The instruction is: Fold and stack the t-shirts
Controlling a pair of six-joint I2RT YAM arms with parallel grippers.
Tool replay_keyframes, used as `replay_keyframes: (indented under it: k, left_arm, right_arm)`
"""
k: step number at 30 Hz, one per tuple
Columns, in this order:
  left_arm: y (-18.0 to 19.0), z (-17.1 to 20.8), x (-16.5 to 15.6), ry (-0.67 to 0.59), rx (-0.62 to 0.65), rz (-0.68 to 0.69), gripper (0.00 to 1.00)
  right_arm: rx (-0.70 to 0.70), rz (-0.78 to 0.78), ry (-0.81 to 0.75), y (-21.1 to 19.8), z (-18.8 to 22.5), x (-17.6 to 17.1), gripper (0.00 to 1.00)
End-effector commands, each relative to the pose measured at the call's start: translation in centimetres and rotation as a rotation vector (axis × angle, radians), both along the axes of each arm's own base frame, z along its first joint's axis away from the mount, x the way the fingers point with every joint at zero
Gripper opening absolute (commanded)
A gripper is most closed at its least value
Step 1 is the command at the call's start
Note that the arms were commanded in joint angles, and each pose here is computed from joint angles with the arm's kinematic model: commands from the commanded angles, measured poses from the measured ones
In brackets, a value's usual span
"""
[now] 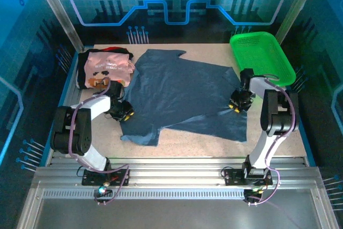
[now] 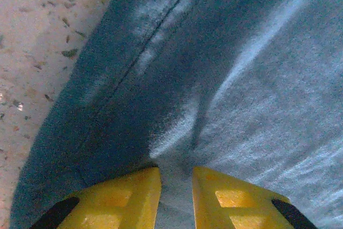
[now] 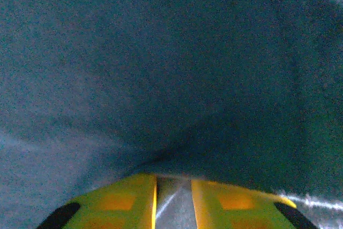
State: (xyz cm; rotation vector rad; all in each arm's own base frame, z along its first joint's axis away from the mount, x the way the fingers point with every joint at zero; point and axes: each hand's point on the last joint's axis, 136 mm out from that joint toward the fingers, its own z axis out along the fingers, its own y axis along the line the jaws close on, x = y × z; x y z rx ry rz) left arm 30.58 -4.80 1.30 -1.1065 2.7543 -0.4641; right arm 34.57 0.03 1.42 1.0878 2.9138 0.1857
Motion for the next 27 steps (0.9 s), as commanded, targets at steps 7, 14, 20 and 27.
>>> replay_keyframes:
  k: [7,14,20,27]
  left_arm:
    - [2.6,-1.7,-0.5,0.082,0.109,0.046,0.27]
    - [2.7,0.6,2.9,-0.027,0.092,0.027,0.40]
    - [1.5,7.9,4.6,-0.199,0.041,-0.002,0.70]
    - [-1.0,13.3,-1.8,-0.226,-0.019,-0.059,0.83]
  right_arm:
    - [-0.088,0.101,0.072,0.2,-1.3,4.5,0.26]
    - [0.019,0.151,-0.004,1.8,-1.4,8.9,0.37]
    - [0.122,0.240,-0.183,4.1,4.7,10.0,0.67]
    - [0.162,0.374,-0.351,5.1,14.5,4.3,0.83]
